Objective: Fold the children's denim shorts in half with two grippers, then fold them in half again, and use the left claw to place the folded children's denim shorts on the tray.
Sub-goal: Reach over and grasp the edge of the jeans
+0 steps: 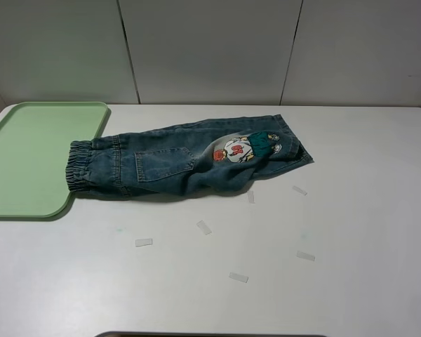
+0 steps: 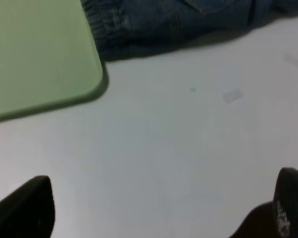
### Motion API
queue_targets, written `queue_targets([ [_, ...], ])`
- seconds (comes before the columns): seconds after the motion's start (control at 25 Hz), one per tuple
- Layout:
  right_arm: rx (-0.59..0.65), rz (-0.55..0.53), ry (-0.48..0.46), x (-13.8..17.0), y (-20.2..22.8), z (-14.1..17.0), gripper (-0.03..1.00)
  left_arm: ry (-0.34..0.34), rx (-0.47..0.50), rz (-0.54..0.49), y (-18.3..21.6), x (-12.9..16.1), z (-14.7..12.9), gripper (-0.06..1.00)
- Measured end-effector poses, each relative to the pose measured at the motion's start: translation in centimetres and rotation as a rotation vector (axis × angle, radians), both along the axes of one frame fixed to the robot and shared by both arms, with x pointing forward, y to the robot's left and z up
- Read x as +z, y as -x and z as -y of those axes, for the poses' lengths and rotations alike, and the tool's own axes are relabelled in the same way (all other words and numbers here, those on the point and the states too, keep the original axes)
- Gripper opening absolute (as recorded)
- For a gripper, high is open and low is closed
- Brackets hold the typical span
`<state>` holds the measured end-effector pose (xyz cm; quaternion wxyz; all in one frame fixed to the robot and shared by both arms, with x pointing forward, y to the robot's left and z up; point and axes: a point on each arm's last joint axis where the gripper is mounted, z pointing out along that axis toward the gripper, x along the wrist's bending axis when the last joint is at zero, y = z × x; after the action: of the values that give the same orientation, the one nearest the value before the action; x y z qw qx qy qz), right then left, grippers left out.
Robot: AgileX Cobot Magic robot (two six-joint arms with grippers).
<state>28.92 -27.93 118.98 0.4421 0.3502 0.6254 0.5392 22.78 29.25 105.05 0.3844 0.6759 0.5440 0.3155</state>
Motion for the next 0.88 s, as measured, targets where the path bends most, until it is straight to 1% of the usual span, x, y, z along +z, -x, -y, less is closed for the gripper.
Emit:
queue_targets([
  [0.6,0.004,-0.029,0.004,-0.2,-0.1,-0.1,0.69,-0.009,0.006,0.041,-0.6,-0.4,-0.1,0.87],
  [0.72,0.003,-0.081,0.024,-0.7,-0.9,-0.4,0.69,-0.009,0.006,0.041,-0.6,-0.4,-0.1,0.87],
  [0.88,0.002,-0.189,0.065,-1.7,-3.5,-1.5,0.69,-0.009,0.006,0.041,-0.6,-0.4,-0.1,0.87],
])
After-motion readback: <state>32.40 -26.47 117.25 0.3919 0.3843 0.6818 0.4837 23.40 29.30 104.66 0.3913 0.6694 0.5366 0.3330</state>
